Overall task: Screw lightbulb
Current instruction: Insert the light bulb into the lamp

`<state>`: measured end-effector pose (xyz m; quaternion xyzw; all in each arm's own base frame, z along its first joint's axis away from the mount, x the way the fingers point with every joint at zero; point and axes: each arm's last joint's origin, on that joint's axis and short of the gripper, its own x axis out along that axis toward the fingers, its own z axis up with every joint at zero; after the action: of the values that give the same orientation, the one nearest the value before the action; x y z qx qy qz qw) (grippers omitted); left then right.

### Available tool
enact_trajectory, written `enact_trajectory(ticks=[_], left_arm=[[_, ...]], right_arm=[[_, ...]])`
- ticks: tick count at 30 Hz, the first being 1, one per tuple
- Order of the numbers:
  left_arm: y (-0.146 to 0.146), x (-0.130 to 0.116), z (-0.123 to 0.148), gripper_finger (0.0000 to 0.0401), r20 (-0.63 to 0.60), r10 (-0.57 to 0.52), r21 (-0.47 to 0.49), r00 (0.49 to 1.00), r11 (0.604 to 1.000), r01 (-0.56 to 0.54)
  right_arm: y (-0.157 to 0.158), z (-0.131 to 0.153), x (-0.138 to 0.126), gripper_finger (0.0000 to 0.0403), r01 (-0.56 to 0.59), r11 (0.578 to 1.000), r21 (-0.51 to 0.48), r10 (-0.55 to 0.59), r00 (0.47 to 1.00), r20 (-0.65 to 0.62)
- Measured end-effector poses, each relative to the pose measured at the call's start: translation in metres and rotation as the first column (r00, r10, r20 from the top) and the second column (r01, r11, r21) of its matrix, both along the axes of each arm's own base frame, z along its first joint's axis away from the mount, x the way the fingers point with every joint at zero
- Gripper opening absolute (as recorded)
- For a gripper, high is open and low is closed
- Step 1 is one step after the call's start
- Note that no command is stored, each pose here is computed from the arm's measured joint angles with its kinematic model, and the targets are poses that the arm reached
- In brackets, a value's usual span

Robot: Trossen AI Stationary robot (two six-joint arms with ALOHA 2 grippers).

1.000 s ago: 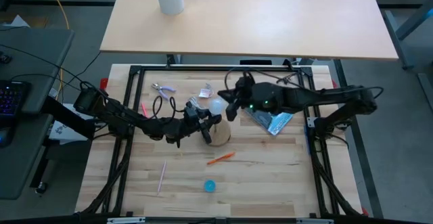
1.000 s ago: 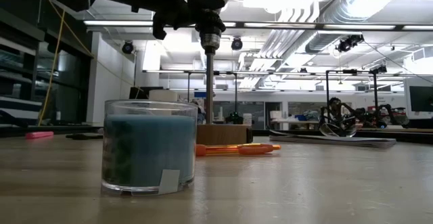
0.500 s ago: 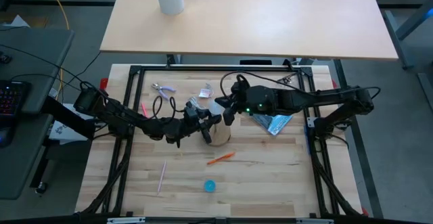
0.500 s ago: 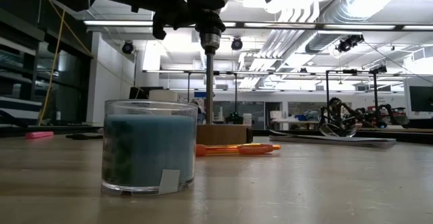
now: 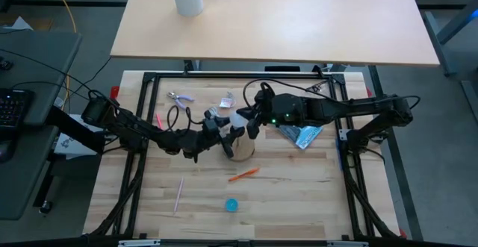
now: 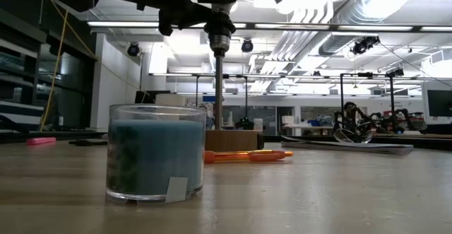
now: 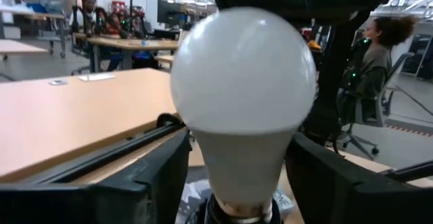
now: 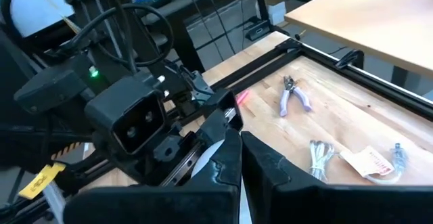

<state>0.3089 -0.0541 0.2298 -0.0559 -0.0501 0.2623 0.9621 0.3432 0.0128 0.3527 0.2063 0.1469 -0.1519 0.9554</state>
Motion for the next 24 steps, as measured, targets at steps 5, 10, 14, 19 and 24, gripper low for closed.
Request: enact_trajectory(ticks=[5, 10, 14, 19, 24], left_arm=[[0.000, -0.001, 0.005, 0.0239, 0.015, -0.002, 0.038, 1.000, 0.999, 0.002], [0.000, -0.006, 0.013, 0.0241, 0.008, -0.011, 0.066, 1.000, 0.998, 0.010], [-0.001, -0.015, 0.025, 0.0241, -0.014, -0.065, 0.090, 0.998, 0.994, 0.066], [0.000, -0.025, 0.029, 0.0241, -0.091, -0.097, 0.044, 0.991, 0.994, 0.101], [0.004, -0.022, 0.026, 0.0241, -0.096, -0.088, 0.017, 0.991, 0.996, 0.090]], right_arm=[[0.002, 0.000, 0.000, 0.0000, -0.010, 1.000, 0.001, 0.010, 1.000, 0.000], [0.003, 0.001, 0.000, 0.0000, -0.019, 1.000, 0.003, 0.019, 1.000, 0.007], [0.003, 0.004, 0.000, 0.0000, -0.033, 0.999, -0.015, 0.033, 0.999, 0.022], [0.003, 0.001, 0.001, 0.0000, -0.036, 0.999, -0.017, 0.036, 0.999, 0.007], [0.003, 0.001, 0.001, 0.0000, -0.044, 0.999, -0.014, 0.044, 0.999, 0.003]])
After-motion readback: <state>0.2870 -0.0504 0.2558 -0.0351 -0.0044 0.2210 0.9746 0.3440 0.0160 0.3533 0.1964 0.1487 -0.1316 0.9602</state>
